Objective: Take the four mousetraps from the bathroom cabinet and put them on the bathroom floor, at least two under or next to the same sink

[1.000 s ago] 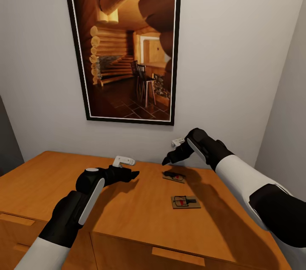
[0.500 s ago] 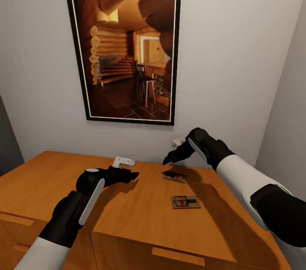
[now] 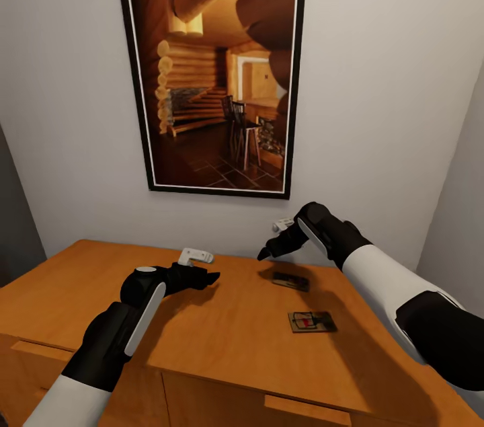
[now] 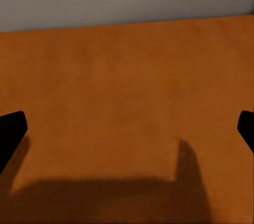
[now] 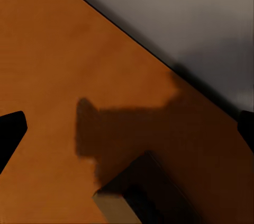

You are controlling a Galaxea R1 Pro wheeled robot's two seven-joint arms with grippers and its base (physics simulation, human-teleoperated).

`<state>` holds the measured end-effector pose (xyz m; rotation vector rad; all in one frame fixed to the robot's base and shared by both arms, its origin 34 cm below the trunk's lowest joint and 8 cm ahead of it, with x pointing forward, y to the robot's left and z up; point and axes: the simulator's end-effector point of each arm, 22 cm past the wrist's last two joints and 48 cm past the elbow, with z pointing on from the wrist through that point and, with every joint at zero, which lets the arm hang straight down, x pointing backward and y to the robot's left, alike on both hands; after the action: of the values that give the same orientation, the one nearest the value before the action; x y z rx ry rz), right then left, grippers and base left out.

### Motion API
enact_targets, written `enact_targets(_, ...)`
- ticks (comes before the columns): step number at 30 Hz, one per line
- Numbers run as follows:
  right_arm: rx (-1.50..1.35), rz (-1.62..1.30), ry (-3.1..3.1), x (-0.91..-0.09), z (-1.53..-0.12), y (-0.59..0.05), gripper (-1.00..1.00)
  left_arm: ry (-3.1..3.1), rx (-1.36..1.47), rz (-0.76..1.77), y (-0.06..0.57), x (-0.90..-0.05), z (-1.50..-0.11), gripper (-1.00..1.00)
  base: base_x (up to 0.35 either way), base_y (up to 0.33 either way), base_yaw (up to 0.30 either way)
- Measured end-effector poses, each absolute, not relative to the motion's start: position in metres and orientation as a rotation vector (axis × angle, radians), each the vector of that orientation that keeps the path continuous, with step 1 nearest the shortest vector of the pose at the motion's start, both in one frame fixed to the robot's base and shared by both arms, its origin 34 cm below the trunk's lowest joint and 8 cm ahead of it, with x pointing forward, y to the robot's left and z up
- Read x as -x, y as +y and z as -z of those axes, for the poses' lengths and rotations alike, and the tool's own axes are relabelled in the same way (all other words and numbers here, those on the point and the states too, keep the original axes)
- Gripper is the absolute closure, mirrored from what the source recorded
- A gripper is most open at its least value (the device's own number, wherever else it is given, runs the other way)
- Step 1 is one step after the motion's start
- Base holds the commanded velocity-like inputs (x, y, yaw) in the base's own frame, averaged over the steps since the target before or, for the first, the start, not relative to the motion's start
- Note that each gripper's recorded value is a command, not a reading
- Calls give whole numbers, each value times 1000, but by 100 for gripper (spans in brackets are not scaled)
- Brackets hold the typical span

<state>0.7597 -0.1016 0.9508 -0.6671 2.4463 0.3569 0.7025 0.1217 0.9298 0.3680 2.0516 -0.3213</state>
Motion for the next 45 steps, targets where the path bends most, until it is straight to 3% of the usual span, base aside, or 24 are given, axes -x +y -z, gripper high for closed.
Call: enact_targets(45, 675, -325, 2453, -761, -948, -113, -100, 2052, -367, 320, 122, -703, -930, -100, 3, 11, 0)
